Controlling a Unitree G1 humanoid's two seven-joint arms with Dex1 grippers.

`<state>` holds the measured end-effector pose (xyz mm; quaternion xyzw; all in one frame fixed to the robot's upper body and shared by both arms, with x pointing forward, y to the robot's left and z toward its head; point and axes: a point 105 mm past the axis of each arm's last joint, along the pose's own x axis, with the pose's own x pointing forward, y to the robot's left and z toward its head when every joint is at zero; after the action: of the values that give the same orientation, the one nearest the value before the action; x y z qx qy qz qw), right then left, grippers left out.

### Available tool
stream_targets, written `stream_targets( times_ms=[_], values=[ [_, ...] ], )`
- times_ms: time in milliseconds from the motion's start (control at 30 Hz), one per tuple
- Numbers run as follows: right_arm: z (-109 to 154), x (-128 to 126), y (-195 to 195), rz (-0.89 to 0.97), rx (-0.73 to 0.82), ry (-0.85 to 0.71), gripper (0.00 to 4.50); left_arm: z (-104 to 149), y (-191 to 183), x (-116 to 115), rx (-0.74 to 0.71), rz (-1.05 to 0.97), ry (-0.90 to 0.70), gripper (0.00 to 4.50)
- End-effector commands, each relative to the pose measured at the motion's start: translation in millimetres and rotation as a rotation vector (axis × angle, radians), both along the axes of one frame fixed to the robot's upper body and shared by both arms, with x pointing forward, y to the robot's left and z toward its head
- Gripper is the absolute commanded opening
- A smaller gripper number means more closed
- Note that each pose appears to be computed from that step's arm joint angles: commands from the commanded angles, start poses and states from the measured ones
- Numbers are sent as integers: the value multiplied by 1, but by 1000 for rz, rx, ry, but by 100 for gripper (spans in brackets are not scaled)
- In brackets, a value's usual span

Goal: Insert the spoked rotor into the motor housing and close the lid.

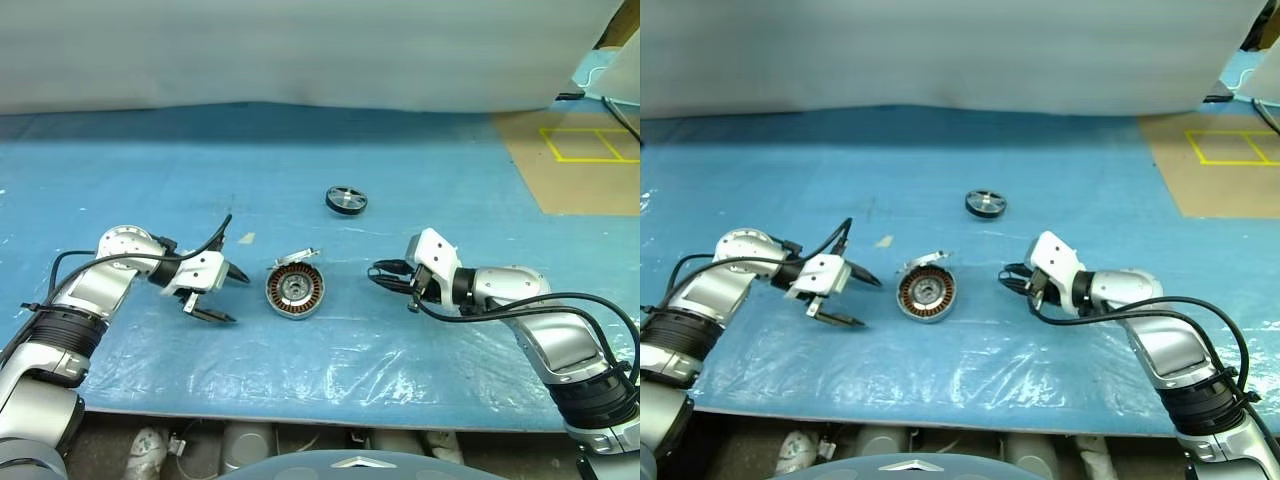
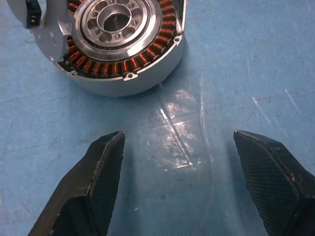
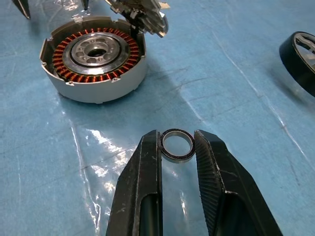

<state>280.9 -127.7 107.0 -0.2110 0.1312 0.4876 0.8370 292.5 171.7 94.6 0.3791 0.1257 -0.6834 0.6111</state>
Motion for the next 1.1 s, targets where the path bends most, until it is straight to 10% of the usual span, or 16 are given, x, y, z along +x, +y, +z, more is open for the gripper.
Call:
stream_targets(
  times_ms=[33,1100],
  values=[
    [8,-1,4,24,11,-38,56,22,-11,10,-85,-16,-70,371],
    [2,0,0,11,-9,-43,56,23,-22,1,-109,-62,-24,371]
  ],
)
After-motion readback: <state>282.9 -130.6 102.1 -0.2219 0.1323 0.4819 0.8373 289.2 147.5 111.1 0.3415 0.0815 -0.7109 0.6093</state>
